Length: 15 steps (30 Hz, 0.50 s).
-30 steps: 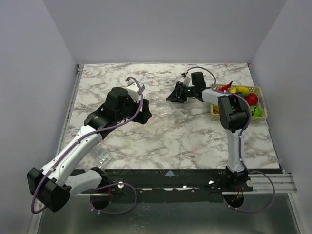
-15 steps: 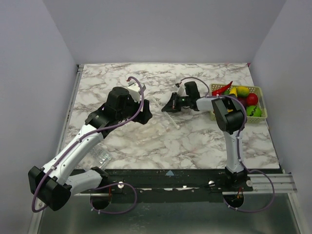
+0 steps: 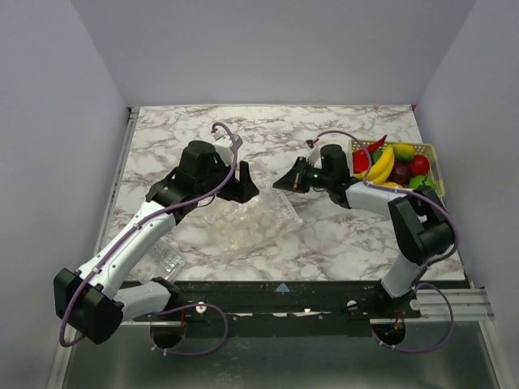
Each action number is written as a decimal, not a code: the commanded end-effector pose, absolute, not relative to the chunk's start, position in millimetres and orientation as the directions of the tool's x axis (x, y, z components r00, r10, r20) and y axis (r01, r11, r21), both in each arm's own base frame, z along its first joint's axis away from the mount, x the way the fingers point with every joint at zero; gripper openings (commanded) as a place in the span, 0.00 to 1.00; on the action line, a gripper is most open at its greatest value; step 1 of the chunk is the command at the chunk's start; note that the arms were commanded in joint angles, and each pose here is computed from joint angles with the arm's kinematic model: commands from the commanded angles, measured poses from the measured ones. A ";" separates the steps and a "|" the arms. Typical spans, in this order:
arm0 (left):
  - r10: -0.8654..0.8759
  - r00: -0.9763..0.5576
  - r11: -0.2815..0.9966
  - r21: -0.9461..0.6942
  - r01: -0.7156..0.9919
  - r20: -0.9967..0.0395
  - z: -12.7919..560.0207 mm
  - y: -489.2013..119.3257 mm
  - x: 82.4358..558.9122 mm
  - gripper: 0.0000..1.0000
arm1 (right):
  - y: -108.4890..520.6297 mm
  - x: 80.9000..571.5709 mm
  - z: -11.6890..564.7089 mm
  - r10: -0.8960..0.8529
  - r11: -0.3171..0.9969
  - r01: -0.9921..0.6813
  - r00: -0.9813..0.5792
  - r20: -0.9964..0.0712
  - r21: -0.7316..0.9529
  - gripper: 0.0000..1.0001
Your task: Place the food in the zip-top bag and seal the zipper
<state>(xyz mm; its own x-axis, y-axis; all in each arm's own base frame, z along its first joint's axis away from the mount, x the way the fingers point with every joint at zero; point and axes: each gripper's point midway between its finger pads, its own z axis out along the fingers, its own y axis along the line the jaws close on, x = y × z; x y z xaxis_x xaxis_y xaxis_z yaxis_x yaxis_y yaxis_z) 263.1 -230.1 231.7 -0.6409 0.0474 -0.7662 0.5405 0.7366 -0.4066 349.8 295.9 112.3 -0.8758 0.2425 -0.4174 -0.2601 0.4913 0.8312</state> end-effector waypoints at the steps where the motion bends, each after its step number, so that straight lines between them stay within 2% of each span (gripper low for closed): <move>1: -0.093 -0.689 0.743 -0.511 0.433 -0.719 239.8 -233.1 270.5 0.63 | 306.8 338.0 128.1 0.247 0.561 -0.356 -0.790 -0.562 0.747 0.01; 4: -0.254 -0.732 0.747 -0.609 0.267 -0.632 242.8 -229.9 274.7 0.63 | 313.1 326.0 141.0 0.249 0.571 -0.411 -0.738 -0.627 0.710 0.00; 9: -0.426 -0.807 0.694 -0.720 -0.001 -0.409 230.2 -234.6 272.2 0.63 | 322.4 303.9 171.2 0.265 0.548 -0.509 -0.647 -0.715 0.664 0.00; 11: -0.454 -0.830 0.696 -0.711 -0.101 -0.326 219.1 -236.0 271.2 0.63 | 323.7 297.3 178.1 0.257 0.553 -0.537 -0.617 -0.744 0.637 0.01; 15: -0.436 -0.867 0.745 -0.637 -0.198 -0.242 205.6 -237.2 272.4 0.63 | 326.6 281.8 191.9 0.254 0.539 -0.597 -0.557 -0.791 0.594 0.00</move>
